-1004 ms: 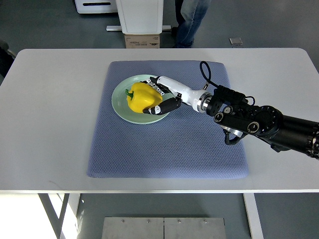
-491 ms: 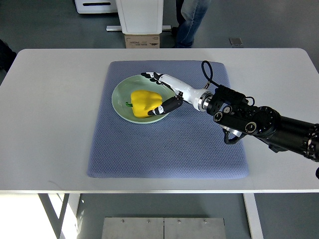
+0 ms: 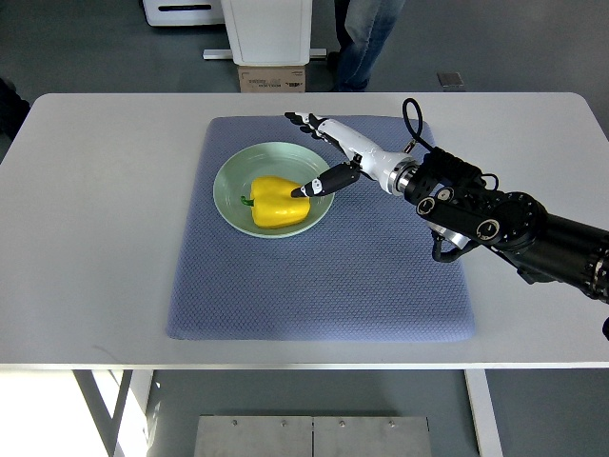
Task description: Place yellow pepper on plate with right hand
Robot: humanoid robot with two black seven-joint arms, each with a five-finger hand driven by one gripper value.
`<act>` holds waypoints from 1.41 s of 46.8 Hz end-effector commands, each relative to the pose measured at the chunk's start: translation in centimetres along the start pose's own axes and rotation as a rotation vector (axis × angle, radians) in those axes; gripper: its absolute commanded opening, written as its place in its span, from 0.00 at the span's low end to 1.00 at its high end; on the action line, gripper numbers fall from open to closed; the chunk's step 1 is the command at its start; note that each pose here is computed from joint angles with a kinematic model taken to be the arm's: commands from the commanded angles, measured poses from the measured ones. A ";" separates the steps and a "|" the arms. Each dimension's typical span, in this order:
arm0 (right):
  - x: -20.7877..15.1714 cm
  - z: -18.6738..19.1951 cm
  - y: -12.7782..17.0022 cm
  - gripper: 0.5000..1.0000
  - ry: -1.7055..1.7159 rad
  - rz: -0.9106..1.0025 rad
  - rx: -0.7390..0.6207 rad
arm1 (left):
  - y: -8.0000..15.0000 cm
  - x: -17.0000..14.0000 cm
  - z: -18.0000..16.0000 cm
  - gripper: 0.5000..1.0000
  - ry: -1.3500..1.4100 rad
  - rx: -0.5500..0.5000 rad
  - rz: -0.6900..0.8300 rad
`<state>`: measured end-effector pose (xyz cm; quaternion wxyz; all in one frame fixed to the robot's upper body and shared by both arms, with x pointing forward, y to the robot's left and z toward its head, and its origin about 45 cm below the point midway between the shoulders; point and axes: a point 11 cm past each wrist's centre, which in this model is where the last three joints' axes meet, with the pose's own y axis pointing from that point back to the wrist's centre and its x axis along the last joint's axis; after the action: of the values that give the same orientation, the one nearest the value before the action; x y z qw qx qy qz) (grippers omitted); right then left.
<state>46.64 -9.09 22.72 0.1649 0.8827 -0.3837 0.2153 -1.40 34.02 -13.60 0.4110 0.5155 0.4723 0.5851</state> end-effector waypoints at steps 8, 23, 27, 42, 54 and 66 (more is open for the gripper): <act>1.9 2.0 0.9 1.00 -0.203 0.158 -0.012 | 0.0 0.0 0.0 1.00 -0.001 0.000 0.000; 4.1 5.5 2.9 1.00 -0.350 0.322 -0.051 | 0.0 0.0 0.0 1.00 0.001 0.000 0.000; 4.9 6.2 3.5 1.00 -0.407 0.383 -0.047 | 0.0 0.0 0.0 1.00 0.001 0.000 0.000; 7.4 9.0 6.2 1.00 -0.733 0.602 -0.032 | 0.0 0.0 0.0 1.00 -0.001 0.000 0.000; 6.8 11.9 8.3 1.00 -0.863 0.689 -0.065 | 0.0 0.0 0.0 1.00 -0.001 0.000 0.000; 7.0 12.7 9.2 1.00 -0.911 0.735 -0.059 | 0.0 0.0 0.0 1.00 -0.001 0.000 0.000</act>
<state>47.29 -25.02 16.59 -0.0757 0.6924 -0.7011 -0.1528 -1.41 34.02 -13.60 0.4109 0.5156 0.4724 0.5849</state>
